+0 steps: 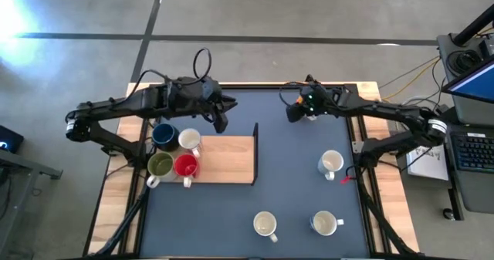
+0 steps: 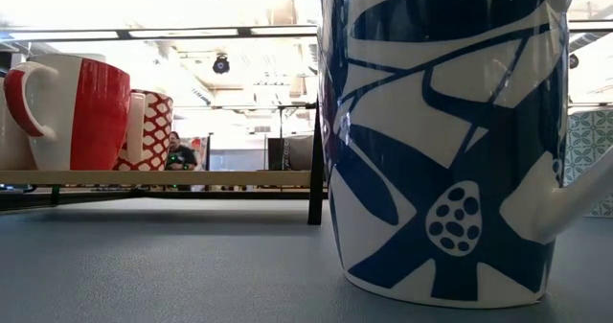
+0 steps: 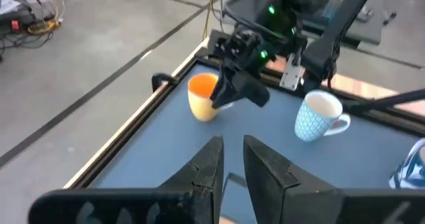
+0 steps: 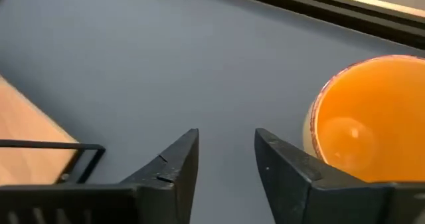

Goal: Place coffee mugs
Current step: Move the yellow mug to the bottom right side of the shelf

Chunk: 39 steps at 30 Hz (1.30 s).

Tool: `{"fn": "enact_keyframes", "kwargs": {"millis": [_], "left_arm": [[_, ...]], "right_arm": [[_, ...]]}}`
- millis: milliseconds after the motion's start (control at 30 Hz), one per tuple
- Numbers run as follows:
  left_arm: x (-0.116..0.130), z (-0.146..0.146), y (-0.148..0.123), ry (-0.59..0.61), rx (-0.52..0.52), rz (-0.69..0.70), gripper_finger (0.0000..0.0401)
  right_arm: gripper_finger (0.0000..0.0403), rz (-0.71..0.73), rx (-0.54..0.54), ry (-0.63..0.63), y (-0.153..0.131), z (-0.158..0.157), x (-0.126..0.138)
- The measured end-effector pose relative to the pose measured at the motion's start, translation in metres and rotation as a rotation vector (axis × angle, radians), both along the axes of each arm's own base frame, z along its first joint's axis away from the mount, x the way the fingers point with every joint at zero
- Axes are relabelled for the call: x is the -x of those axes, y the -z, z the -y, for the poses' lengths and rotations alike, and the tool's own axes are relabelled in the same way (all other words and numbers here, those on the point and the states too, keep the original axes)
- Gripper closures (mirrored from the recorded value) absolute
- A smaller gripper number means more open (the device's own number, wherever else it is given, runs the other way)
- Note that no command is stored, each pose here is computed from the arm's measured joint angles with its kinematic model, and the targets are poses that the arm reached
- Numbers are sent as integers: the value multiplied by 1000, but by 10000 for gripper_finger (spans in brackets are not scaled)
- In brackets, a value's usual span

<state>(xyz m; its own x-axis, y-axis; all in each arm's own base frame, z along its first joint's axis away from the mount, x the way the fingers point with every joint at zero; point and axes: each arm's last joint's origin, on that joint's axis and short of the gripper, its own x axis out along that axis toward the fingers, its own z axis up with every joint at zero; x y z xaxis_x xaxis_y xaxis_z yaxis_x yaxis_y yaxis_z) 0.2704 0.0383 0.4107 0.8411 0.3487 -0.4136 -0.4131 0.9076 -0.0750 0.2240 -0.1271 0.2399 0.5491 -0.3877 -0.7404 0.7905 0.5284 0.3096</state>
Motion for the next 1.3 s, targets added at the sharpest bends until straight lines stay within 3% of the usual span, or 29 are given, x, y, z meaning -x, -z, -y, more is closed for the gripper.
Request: {"fn": "enact_keyframes", "kwargs": {"millis": [167, 400, 733, 900, 1100, 1300], "left_arm": [[2, 0, 4, -9, 22, -37, 360], [2, 0, 5, -9, 24, -45, 360], [4, 0, 8, -10, 29, -86, 360], [4, 0, 8, -11, 31, -85, 360], [4, 0, 8, -20, 48, -78, 360], [4, 0, 8, -34, 72, -68, 360]], "right_arm": [[243, -125, 0, -11, -8, 9, -9], [242, -327, 7, 10, -20, 18, -14], [261, -519, -78, -37, 23, 35, -26], [291, -567, -96, -63, 37, 38, -30], [381, -594, -98, -105, 40, 37, -30], [390, -581, -116, -163, 23, 31, -23]]}}
